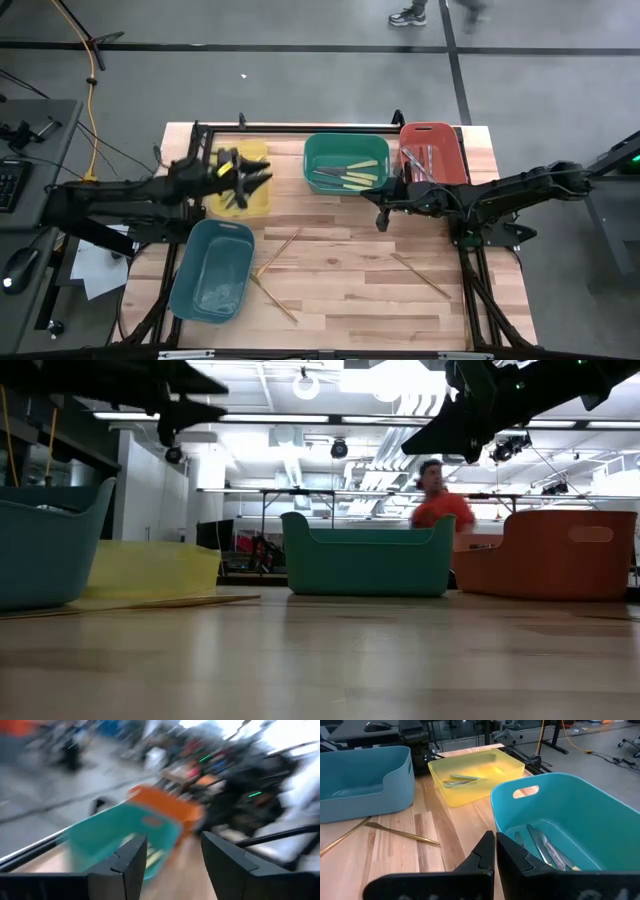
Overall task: Sort silverware by color (type)
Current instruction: Put the gold knife into the blue bin
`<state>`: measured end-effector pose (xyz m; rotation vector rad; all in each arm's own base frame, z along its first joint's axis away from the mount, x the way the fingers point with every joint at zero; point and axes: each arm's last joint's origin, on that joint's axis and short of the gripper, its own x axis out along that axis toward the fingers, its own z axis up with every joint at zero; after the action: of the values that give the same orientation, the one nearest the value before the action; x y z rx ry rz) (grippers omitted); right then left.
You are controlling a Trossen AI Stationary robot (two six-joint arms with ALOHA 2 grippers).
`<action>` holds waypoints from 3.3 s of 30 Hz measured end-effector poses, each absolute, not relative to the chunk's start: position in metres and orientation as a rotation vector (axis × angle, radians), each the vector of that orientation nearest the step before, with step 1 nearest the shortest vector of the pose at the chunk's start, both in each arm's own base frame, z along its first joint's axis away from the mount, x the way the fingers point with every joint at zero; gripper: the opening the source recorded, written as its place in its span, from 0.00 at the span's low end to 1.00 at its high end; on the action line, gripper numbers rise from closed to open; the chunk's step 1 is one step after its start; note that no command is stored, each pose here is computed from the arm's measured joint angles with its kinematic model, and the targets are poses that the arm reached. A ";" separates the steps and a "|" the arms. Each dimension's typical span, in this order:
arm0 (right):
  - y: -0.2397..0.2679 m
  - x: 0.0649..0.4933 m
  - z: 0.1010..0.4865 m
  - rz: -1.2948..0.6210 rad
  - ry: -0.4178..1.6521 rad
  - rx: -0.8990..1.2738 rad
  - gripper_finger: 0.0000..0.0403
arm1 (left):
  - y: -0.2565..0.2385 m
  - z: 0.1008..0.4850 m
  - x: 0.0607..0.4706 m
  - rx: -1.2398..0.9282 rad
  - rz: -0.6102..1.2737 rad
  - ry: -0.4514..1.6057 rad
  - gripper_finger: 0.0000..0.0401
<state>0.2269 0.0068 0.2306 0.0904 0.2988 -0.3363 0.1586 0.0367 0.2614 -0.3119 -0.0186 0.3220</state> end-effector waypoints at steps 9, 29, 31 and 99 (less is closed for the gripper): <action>0.007 0.229 0.237 -0.329 0.238 0.084 0.00 | 0.001 0.227 0.156 -0.193 0.079 -0.181 0.44; 0.007 0.232 0.252 -0.314 0.092 0.020 0.00 | -0.012 0.221 0.160 -0.114 0.055 -0.161 0.44; 0.007 0.232 0.251 -0.314 0.099 0.024 0.00 | -0.012 0.221 0.159 -0.114 0.055 -0.163 0.44; 0.105 0.198 0.297 -0.381 1.094 0.486 0.61 | -0.012 0.221 0.160 -0.126 0.051 -0.162 0.44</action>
<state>0.1980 0.1051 0.2973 0.4863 1.0940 -0.3807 0.1596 -0.0124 0.2212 -0.1257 -0.1623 0.0507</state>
